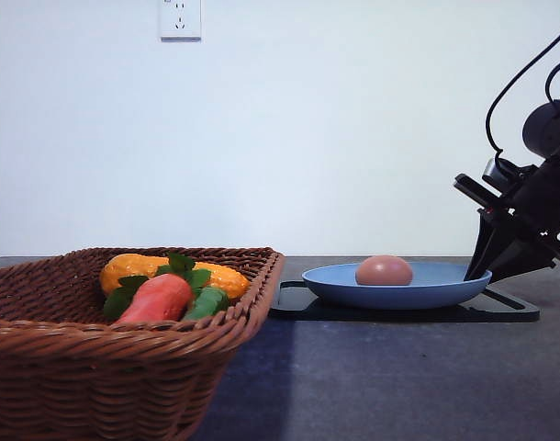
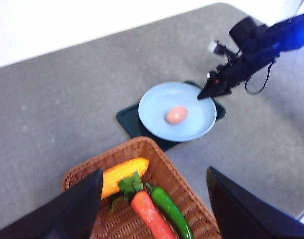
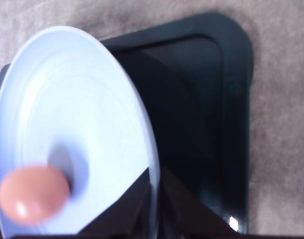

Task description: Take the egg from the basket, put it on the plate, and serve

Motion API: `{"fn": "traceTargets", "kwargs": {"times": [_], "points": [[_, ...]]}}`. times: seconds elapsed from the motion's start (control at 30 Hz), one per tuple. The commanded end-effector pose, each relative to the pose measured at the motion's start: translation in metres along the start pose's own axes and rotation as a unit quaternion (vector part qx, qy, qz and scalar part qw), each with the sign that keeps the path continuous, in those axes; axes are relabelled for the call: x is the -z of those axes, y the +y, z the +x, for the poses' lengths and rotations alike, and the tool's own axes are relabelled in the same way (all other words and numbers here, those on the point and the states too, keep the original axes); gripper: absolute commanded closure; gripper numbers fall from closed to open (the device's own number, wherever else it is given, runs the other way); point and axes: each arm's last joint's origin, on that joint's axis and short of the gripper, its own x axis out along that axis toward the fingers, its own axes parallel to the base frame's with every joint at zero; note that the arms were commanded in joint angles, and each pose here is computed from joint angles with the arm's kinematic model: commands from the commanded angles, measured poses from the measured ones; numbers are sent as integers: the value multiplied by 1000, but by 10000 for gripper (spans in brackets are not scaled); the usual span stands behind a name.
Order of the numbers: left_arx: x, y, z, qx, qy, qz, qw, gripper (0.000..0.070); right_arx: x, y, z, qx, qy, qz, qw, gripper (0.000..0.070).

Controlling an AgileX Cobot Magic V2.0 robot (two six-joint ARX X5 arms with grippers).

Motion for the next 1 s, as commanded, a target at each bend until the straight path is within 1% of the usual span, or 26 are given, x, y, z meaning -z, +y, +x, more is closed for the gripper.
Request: {"fn": "traceTargets", "kwargs": {"times": [0.0,0.07,0.2,0.27,0.43,0.53,0.6,0.7,0.77,0.83,0.97], "points": [[-5,-1,-2,2,-8,-1,1000,274,-6,-1,2,4,-8,-7,1000,697],[-5,-1,-1,2,-7,-1,1000,274,-7,-1,2,12,-12,-8,1000,667],[-6,-2,5,1,1,-1,1000,274,-7,-1,2,25,-16,-8,1000,547],[-7,-3,8,0,6,-1,1000,274,-7,-2,2,30,-19,-10,999,508],[-8,-5,19,-2,22,2,1000,274,-12,0,0,28,-28,-14,999,502],[-8,-6,26,-4,33,6,999,274,-17,4,-7,28,-26,-10,999,502],[-9,-6,32,-9,40,9,999,274,-22,8,-15,20,-19,-7,1000,502],[-10,-7,42,-21,52,17,998,288,-29,19,-28,15,-13,-17,1000,502],[-10,-8,49,-34,61,25,997,323,-33,26,-41,15,-16,-28,999,506],[-10,-8,58,-53,71,33,996,385,-35,34,-54,19,-25,-37,999,535],[-10,-5,78,-95,97,60,989,570,-33,53,-84,33,-53,-67,996,661]]}}
